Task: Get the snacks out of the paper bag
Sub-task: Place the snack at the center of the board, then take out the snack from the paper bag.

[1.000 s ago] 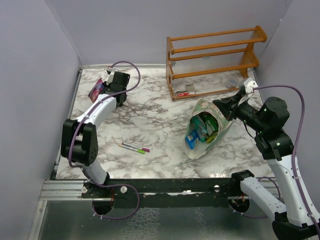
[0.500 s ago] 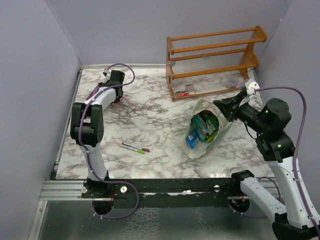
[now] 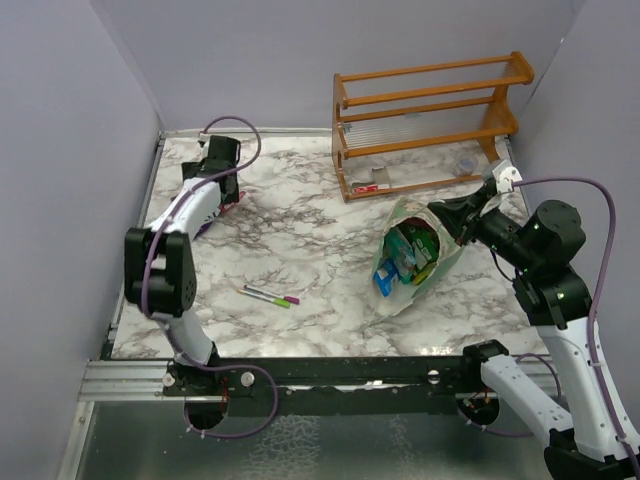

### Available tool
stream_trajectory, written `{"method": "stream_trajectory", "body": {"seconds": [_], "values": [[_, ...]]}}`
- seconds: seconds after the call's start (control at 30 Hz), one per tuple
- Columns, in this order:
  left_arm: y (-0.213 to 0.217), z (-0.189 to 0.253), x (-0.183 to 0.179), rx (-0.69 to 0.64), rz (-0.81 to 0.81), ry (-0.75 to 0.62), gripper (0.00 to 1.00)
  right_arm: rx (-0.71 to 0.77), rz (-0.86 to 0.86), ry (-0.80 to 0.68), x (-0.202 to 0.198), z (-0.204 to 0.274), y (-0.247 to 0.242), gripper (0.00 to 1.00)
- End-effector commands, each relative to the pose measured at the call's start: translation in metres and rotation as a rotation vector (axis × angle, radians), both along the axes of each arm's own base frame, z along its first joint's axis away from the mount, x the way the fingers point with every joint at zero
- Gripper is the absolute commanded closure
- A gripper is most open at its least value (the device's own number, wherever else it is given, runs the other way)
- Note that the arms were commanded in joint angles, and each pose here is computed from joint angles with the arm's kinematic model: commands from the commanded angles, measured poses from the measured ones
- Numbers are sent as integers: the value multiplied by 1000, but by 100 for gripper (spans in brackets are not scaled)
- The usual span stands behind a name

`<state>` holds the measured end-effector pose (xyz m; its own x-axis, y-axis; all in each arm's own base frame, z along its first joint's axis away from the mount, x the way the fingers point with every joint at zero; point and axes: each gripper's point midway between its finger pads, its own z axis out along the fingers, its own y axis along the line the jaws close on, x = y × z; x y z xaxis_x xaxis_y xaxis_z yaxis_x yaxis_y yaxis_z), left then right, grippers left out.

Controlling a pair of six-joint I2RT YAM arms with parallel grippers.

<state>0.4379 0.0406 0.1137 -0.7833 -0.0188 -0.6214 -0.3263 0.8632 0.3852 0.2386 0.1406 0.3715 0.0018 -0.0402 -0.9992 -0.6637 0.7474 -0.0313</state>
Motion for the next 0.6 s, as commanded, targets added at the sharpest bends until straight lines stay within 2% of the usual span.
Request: {"method": "stream_trajectory", "body": {"seconds": [0.0, 0.03, 0.13, 0.33, 0.5, 0.57], "values": [[-62, 78, -14, -368, -175, -302, 11, 37, 48, -96, -9, 27, 6, 99], [-75, 84, -23, -437, -216, -335, 8, 38, 50, -94, -9, 28, 7, 99], [-109, 96, -56, -614, -314, -382, 7, 42, 44, -94, -9, 29, 6, 99], [-199, 84, -143, -1037, -517, -312, 13, 52, 35, -102, -8, 26, 5, 99], [-256, 87, -195, -1122, -587, -313, 16, 54, 42, -86, -4, 22, 7, 99], [-270, 97, -204, -1136, -611, -346, 17, 65, 54, -84, -4, 22, 10, 99]]}}
